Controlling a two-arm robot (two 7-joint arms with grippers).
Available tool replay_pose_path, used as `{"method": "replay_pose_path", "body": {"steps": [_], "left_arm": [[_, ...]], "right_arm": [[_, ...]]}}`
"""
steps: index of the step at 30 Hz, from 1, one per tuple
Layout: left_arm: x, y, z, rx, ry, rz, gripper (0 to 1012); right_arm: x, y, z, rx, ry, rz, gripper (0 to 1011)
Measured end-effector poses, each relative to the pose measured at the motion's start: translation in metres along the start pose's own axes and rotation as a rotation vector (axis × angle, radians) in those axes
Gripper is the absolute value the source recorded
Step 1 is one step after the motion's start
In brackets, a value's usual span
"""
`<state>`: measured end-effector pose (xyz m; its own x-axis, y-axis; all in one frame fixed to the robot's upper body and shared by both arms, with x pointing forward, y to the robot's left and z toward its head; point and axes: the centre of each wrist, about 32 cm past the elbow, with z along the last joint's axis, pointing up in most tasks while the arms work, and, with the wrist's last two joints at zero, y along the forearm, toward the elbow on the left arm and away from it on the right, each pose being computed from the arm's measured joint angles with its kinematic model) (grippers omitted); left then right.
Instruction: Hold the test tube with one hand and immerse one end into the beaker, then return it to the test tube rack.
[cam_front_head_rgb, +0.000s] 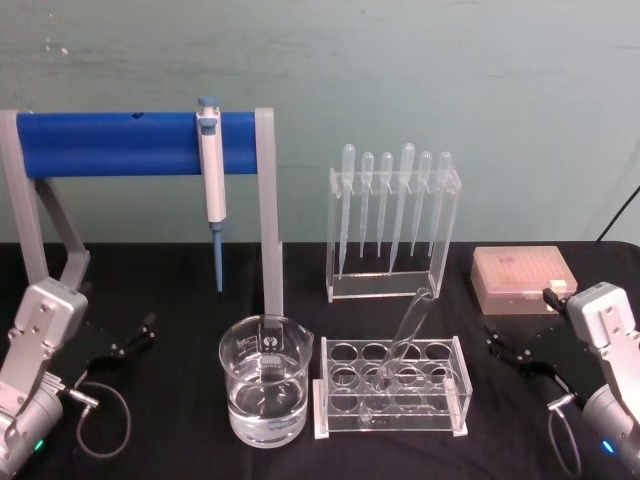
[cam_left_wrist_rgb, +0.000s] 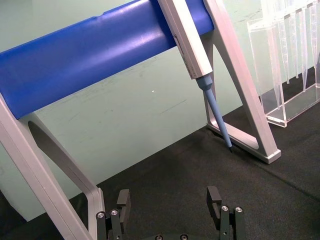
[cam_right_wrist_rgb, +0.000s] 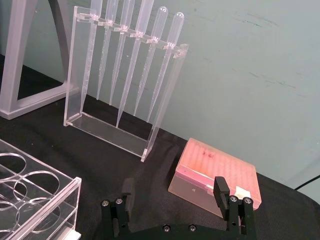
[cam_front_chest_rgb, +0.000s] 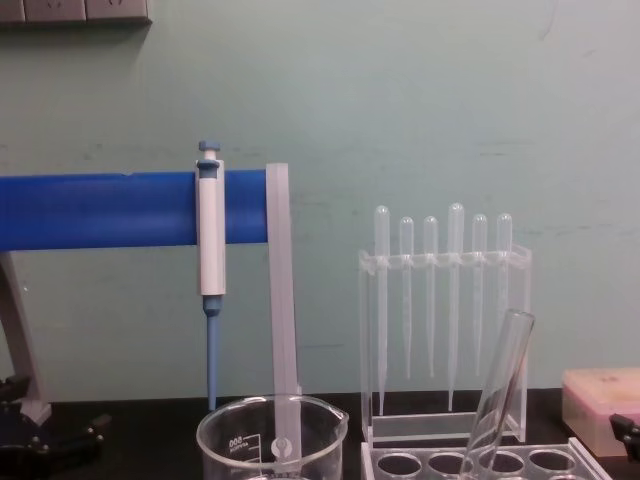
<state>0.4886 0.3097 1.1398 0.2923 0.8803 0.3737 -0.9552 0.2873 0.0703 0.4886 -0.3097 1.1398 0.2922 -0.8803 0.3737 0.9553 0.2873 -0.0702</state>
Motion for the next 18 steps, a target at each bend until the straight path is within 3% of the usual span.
{"method": "replay_pose_path", "body": {"steps": [18], "left_arm": [[0.0,0.0,0.0,0.0,0.0,0.0,1000]], "right_arm": [[0.0,0.0,0.0,0.0,0.0,0.0,1002]]}}
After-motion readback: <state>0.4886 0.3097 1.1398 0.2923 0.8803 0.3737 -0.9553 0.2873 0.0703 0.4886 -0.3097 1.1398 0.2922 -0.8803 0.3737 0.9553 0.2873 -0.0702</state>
